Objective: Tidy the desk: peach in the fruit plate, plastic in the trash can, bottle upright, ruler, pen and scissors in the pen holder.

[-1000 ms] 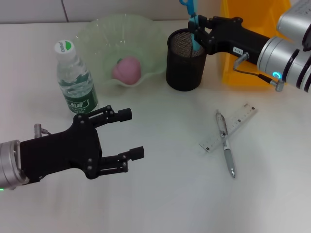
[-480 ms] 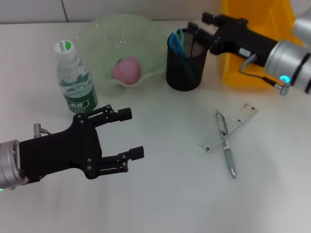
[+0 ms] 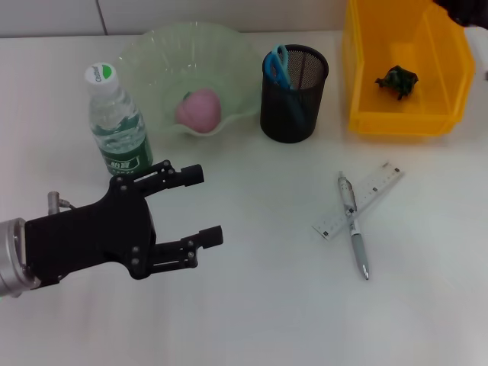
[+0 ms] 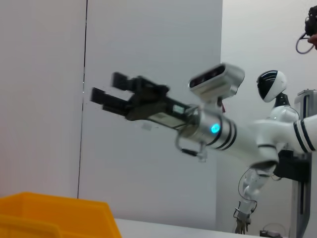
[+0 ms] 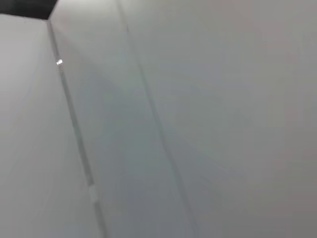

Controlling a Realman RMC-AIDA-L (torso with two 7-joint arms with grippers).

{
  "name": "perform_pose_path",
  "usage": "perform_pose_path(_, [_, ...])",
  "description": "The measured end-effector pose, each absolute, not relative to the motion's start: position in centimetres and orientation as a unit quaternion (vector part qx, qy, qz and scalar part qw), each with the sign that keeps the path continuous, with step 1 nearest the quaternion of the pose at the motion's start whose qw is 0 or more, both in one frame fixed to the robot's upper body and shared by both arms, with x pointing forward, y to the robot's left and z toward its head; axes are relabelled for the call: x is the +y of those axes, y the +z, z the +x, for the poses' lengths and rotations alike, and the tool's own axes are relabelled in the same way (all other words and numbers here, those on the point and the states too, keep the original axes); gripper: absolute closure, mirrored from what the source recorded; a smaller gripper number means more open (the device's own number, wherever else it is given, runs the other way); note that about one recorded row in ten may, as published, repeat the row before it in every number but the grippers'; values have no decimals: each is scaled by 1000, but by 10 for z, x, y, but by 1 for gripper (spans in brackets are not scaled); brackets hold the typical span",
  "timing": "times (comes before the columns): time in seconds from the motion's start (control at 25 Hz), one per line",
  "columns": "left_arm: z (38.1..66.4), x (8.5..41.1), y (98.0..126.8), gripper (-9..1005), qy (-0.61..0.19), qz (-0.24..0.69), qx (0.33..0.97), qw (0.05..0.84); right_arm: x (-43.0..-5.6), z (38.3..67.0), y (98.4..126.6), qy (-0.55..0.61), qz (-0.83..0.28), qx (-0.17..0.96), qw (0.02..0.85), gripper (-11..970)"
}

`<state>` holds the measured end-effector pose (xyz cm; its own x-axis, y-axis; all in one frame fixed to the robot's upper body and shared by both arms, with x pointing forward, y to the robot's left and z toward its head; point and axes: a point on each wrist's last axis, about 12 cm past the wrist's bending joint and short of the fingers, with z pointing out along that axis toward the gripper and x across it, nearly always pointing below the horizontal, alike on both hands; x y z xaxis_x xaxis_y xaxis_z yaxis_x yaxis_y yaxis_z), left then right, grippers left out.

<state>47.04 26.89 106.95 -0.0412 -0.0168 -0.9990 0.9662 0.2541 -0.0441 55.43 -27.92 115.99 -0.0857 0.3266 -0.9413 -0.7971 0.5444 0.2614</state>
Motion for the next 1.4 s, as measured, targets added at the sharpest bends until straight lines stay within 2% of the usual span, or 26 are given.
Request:
perform_pose_path(0.04, [470, 269, 1070, 188, -445, 418, 568, 552, -286, 549, 1176, 443, -235, 623, 600, 346])
perform_pose_path(0.12, [470, 269, 1069, 188, -446, 417, 568, 552, -288, 548, 1182, 443, -253, 643, 571, 298])
perform_pose_path(0.2, [470, 269, 1069, 188, -447, 416, 569, 551, -289, 547, 1197, 422, -308, 691, 499, 250])
perform_pose_path(0.24, [469, 269, 1069, 188, -449, 415, 569, 551, -285, 550, 1209, 385, -370, 731, 424, 226])
perform_pose_path(0.28, [469, 269, 1069, 188, -449, 415, 569, 551, -285, 550, 1209, 385, -370, 731, 424, 202])
perform_pose_path(0.32, [469, 269, 1069, 188, -449, 415, 569, 551, -282, 552, 1213, 364, -402, 746, 387, 178])
perform_pose_path(0.44, [469, 269, 1069, 188, -450, 414, 569, 550, -260, 568, 1225, 278, -519, 759, 278, 180])
perform_pose_path(0.48, [469, 269, 1069, 188, -450, 414, 569, 550, -260, 568, 1225, 278, -519, 759, 278, 180])
perform_pose_path(0.56, [466, 270, 1067, 188, -450, 410, 573, 549, -232, 575, 1224, 215, -598, 738, 230, 182])
perform_pose_path(0.6, [466, 270, 1067, 188, -450, 410, 573, 549, -232, 575, 1224, 215, -598, 738, 230, 182])
perform_pose_path(0.64, [466, 270, 1067, 188, -450, 410, 573, 549, -213, 574, 1221, 175, -647, 711, 212, 183])
perform_pose_path(0.84, [467, 273, 1068, 188, -451, 401, 580, 547, -178, 573, 1208, 94, -731, 653, 172, 184])
perform_pose_path(0.96, [469, 275, 1069, 188, -447, 396, 582, 552, -165, 571, 1200, 78, -766, 618, 156, 185])
perform_pose_path(1.4, [470, 276, 1069, 188, -445, 384, 586, 558, -145, 573, 1163, 51, -822, 557, 112, 191])
